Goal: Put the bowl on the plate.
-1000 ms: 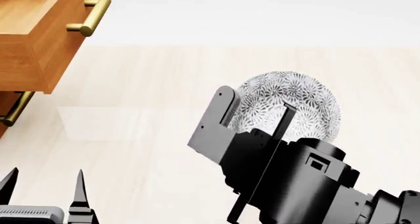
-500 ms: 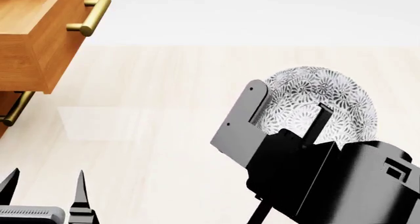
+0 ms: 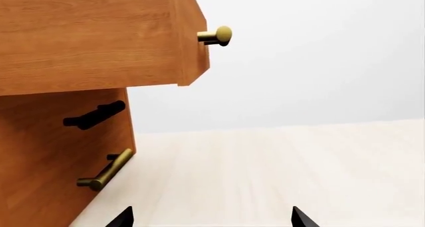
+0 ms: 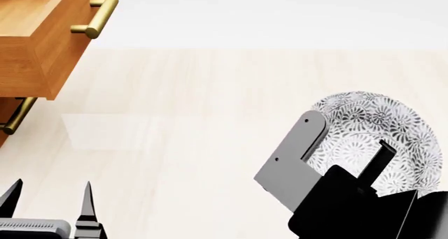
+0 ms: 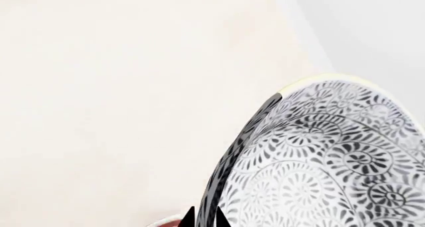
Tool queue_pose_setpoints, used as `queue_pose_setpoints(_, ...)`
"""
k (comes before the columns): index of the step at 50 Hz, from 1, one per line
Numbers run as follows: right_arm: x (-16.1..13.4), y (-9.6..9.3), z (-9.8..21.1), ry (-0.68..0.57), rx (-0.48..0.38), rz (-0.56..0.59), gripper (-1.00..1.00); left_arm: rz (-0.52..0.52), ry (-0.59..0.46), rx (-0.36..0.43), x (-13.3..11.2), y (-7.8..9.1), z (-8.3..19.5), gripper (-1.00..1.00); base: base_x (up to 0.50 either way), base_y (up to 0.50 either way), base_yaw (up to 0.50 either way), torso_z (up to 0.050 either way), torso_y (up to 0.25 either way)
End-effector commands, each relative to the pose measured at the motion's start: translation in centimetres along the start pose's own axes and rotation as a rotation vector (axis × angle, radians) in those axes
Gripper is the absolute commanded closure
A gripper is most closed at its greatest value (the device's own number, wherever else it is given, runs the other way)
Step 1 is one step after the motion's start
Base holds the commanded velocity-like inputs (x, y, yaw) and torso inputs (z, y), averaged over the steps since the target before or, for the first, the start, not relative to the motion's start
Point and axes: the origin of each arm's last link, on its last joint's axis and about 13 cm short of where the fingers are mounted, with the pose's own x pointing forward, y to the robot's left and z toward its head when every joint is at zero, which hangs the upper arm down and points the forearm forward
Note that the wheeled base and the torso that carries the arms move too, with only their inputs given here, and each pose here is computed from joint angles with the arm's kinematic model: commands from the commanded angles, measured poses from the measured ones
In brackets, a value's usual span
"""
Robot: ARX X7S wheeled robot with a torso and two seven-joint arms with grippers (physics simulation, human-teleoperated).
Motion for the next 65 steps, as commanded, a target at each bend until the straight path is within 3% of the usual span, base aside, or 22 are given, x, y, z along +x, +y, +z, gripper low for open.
queue_pose_setpoints(1, -1.5, 0.3, -1.6, 0.005, 0.029, -0.075, 1.0, -0.005, 0.0, 0.001, 0.1, -0.1, 0.0, -1.0, 0.0, 0.0, 0.0, 0.0, 0.01)
queue_pose_setpoints(14, -2.8, 0.3, -3.3, 0.0, 0.126, -0.12, 1.0, -0.009, 0.002, 0.001, 0.1, -0.1, -0.1, -1.0, 0.0, 0.0, 0.0, 0.0, 0.0)
queue_pose_setpoints(22, -3.1, 0.3, -4.3, 0.008, 0.171, -0.084, 1.0, -0.009, 0.003, -0.001, 0.1, -0.1, -0.1, -1.0, 0.0, 0.0, 0.0, 0.0, 0.0)
queue_pose_setpoints(65, -2.0, 1.2, -8.7, 0.123, 0.292, -0.039, 1.0, -0.013, 0.006, 0.002, 0.3, -0.2, -0.1, -1.0, 0.0, 0.0, 0.0, 0.0, 0.0)
